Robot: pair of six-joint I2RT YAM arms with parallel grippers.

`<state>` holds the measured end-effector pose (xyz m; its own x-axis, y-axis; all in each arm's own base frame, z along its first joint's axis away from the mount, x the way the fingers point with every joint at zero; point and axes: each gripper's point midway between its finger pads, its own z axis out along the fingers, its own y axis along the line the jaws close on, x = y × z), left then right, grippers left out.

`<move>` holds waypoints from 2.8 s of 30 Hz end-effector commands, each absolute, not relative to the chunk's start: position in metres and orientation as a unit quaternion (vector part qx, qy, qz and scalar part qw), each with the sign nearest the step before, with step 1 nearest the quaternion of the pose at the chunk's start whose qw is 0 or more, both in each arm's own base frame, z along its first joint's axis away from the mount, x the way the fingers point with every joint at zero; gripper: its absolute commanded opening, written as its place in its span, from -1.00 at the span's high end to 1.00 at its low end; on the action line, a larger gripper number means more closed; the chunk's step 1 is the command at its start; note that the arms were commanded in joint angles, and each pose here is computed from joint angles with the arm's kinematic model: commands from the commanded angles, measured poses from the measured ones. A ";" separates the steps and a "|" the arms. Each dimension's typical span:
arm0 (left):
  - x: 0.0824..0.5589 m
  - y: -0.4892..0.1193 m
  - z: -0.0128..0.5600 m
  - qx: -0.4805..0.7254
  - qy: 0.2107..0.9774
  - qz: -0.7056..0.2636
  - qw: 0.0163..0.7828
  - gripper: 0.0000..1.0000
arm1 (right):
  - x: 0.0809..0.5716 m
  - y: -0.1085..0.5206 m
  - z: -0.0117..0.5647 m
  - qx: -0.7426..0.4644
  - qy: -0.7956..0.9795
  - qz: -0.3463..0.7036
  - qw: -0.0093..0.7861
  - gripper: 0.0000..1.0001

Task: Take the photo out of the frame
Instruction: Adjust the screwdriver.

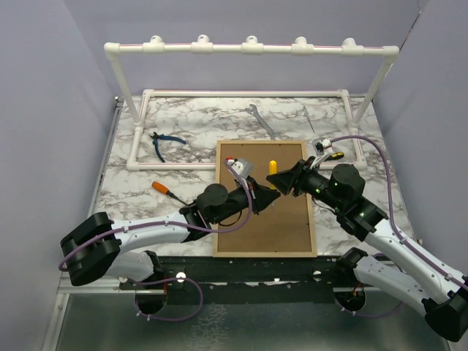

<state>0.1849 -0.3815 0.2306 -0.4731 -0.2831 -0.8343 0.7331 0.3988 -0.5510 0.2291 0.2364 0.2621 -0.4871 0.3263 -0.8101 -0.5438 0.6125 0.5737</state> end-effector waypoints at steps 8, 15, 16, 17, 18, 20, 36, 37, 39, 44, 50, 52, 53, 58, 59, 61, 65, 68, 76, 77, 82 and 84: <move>0.178 -0.386 0.259 0.164 0.651 -0.557 0.490 1.00 | 0.220 0.234 0.238 -0.118 0.756 0.414 0.493 0.45; 0.182 -0.377 0.258 0.154 0.680 -0.536 0.476 0.04 | 0.232 0.218 0.234 -0.141 0.772 0.342 0.517 0.98; 0.187 -0.370 0.260 0.140 0.689 -0.524 0.481 -0.07 | 0.233 0.216 0.231 -0.150 0.774 0.330 0.519 0.98; 0.191 -0.363 0.261 0.126 0.700 -0.512 0.481 -0.19 | 0.234 0.215 0.228 -0.159 0.775 0.321 0.520 0.98; 0.196 -0.353 0.260 0.103 0.717 -0.495 0.480 -0.33 | 0.234 0.214 0.226 -0.168 0.775 0.315 0.520 0.98; 0.204 -0.335 0.260 0.068 0.744 -0.464 0.476 -0.49 | 0.232 0.216 0.224 -0.177 0.771 0.321 0.520 0.98; 0.225 -0.302 0.265 -0.004 0.822 -0.511 0.251 -0.73 | 0.215 0.272 0.215 -0.443 0.658 0.362 0.489 0.98; 0.224 -0.304 0.266 -0.002 0.821 -0.514 0.247 -0.64 | 0.217 0.273 0.219 -0.448 0.649 0.359 0.499 0.98; 0.223 -0.306 0.265 -0.001 0.822 -0.517 0.239 -0.53 | 0.217 0.275 0.226 -0.467 0.625 0.355 0.515 0.98; 0.220 -0.310 0.245 -0.006 0.834 -0.513 0.204 -0.28 | 0.220 0.281 0.223 -0.494 0.622 0.353 0.494 0.98; 0.220 -0.315 0.241 -0.006 0.826 -0.528 0.198 -0.29 | 0.221 0.284 0.216 -0.500 0.631 0.356 0.474 0.98; 0.221 -0.315 0.236 -0.010 0.829 -0.524 0.195 -0.22 | 0.219 0.284 0.217 -0.502 0.627 0.357 0.476 0.98; 0.221 -0.315 0.233 -0.011 0.831 -0.522 0.191 -0.14 | 0.218 0.284 0.219 -0.503 0.625 0.360 0.477 0.98; 0.221 -0.318 0.221 -0.017 0.837 -0.516 0.181 0.52 | 0.218 0.286 0.220 -0.503 0.625 0.363 0.475 0.94; 0.221 -0.319 0.220 -0.016 0.838 -0.515 0.181 0.54 | 0.219 0.286 0.219 -0.502 0.626 0.362 0.474 0.93; 0.220 -0.320 0.217 -0.015 0.839 -0.513 0.179 0.63 | 0.219 0.286 0.220 -0.503 0.625 0.363 0.474 0.92; 0.220 -0.320 0.211 -0.013 0.842 -0.507 0.182 1.00 | 0.223 0.284 0.219 -0.493 0.634 0.355 0.479 0.74; 0.224 -0.315 0.207 -0.020 0.845 -0.498 0.195 1.00 | 0.225 0.279 0.219 -0.478 0.644 0.346 0.487 0.58; 0.239 -0.289 0.201 -0.037 0.844 -0.490 0.216 1.00 | 0.224 0.258 0.207 -0.382 0.701 0.340 0.497 -1.00; 0.238 -0.286 0.201 -0.037 0.844 -0.490 0.216 1.00 | 0.225 0.255 0.209 -0.370 0.697 0.340 0.511 -1.00; 0.233 -0.283 0.197 -0.041 0.844 -0.497 0.198 1.00 | 0.211 0.251 0.202 -0.372 0.683 0.354 0.519 -0.79; 0.230 -0.283 0.200 -0.037 0.841 -0.503 0.193 1.00 | 0.207 0.255 0.197 -0.385 0.681 0.363 0.506 -0.69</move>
<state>0.2415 -0.2831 0.1907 -0.9110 -0.2941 -0.2891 0.0993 0.5240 -0.8459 0.2086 0.2498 0.1958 -0.1939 -0.1820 -0.9640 -0.8841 0.4582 0.0913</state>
